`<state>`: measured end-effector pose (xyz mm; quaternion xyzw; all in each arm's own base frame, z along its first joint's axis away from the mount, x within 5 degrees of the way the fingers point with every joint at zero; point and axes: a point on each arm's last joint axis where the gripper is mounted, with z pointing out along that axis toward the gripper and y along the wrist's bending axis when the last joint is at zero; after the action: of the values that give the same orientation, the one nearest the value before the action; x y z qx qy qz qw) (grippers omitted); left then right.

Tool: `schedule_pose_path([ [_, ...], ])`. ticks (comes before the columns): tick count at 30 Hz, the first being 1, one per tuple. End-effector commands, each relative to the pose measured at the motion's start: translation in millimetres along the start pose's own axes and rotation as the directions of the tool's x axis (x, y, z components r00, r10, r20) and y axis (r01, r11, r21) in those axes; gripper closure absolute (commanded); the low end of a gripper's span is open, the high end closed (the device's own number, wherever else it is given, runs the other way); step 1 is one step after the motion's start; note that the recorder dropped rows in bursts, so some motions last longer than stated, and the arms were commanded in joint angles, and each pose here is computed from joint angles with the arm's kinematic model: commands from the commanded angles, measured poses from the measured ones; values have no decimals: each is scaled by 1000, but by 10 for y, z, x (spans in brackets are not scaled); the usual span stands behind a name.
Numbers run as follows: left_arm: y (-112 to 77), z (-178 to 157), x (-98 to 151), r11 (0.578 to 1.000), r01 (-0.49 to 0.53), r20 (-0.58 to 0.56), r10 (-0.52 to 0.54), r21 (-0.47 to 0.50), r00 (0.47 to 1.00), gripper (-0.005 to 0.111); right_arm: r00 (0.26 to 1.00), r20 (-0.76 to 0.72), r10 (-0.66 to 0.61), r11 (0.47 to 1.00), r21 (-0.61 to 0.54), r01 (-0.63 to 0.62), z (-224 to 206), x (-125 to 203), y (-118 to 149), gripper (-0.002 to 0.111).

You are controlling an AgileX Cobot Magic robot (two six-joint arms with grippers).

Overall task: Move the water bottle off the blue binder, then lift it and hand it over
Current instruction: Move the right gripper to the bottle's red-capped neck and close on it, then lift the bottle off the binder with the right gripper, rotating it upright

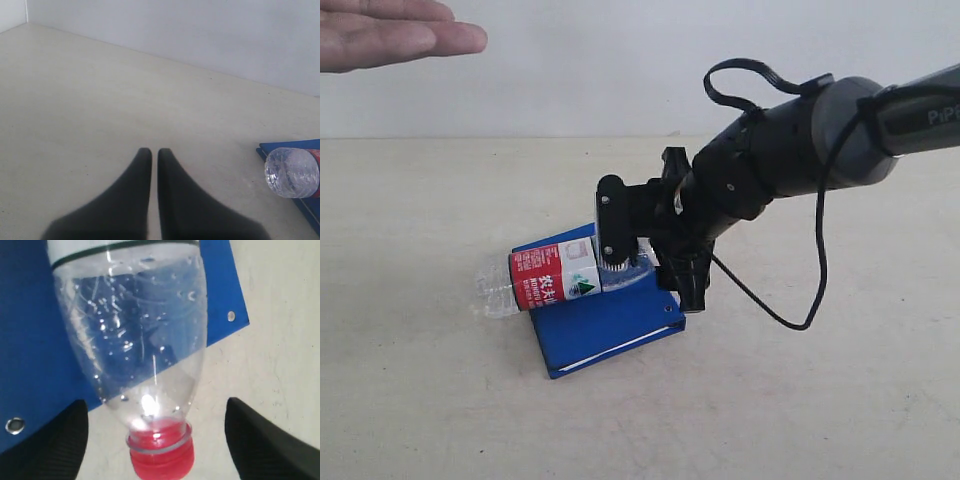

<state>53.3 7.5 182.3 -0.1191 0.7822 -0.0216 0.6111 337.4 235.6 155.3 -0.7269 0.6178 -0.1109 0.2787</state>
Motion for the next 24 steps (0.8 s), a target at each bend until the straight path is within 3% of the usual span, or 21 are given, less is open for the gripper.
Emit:
schedule_pose_path([
  [1, -8, -3, -6, 1000, -4, 6, 4, 12, 1000, 102, 999, -33, 2, 1000, 12, -1, 32, 34, -11, 46],
  [8, -8, -3, -6, 1000, -4, 6, 4, 12, 1000, 102, 992, -88, 87, 996, 42, -84, 54, 117, -36, 72],
  [12, -8, -3, -6, 1000, -4, 6, 4, 12, 1000, 102, 991, -90, 97, 995, 46, -93, 54, 119, -39, 105],
  [19, -8, -3, -6, 1000, -4, 6, 4, 12, 1000, 102, 965, -62, 255, 964, 89, -249, -37, 121, -108, 108],
  [24, -8, -3, -6, 1000, -4, 6, 4, 12, 1000, 102, 844, 11, 536, 830, 180, -529, -316, 333, -360, 108],
])
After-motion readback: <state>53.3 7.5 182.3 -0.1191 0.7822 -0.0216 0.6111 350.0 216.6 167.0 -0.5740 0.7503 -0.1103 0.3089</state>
